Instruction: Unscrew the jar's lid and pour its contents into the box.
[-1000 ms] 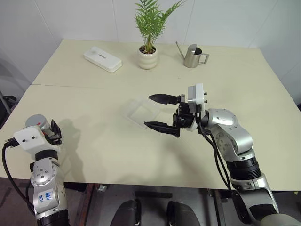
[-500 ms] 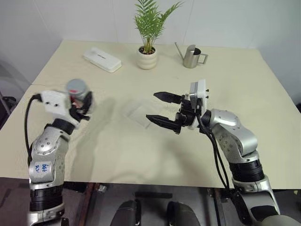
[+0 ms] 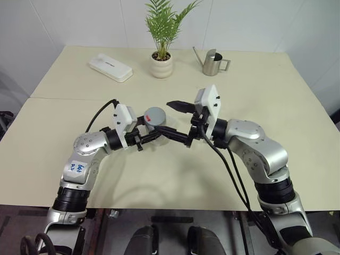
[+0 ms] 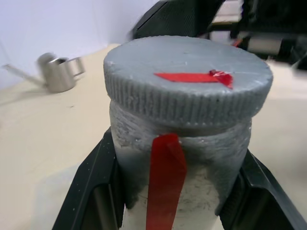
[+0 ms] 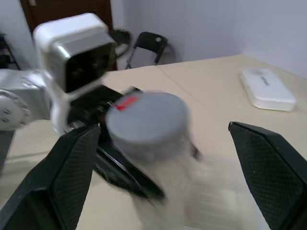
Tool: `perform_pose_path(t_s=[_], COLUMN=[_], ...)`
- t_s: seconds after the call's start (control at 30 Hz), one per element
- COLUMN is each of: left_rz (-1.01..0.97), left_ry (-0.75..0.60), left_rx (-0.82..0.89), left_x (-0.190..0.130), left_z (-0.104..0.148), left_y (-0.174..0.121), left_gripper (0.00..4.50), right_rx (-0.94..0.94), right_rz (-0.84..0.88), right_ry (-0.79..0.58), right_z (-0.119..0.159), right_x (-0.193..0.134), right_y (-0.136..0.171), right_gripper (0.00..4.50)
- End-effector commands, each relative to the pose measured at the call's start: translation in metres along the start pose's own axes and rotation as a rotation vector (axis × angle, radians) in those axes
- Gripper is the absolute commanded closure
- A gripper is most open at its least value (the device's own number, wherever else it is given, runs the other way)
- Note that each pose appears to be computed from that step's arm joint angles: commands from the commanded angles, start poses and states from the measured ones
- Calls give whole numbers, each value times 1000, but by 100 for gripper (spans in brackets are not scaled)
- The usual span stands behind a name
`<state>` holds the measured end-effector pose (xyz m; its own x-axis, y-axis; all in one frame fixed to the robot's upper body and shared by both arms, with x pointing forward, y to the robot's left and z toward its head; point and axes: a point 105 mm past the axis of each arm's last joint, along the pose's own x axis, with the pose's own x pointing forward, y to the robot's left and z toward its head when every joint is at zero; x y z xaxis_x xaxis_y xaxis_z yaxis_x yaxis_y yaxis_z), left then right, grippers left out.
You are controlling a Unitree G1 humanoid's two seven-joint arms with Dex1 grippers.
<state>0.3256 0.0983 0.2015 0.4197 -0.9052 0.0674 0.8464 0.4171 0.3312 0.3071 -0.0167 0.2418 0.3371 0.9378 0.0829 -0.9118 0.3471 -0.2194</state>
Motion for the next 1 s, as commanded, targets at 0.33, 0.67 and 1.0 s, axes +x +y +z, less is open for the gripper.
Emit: perform_pose_path(t_s=[0.33, 0.67, 1.0], left_rz=[-32, -20, -409], left_ry=[-31, -89, -95], left_rx=[-9, -106, -158], left_x=[4, -2, -3], left_z=[6, 15, 33], left_y=[-5, 3, -20], left_gripper=[255, 255, 255], right_rx=[-49, -48, -92], right_rz=[12, 56, 577], right_ry=[-42, -25, 133], right_z=[14, 11, 27], right_x=[13, 6, -36], right_y=[7, 10, 13], right_gripper=[39, 195, 195])
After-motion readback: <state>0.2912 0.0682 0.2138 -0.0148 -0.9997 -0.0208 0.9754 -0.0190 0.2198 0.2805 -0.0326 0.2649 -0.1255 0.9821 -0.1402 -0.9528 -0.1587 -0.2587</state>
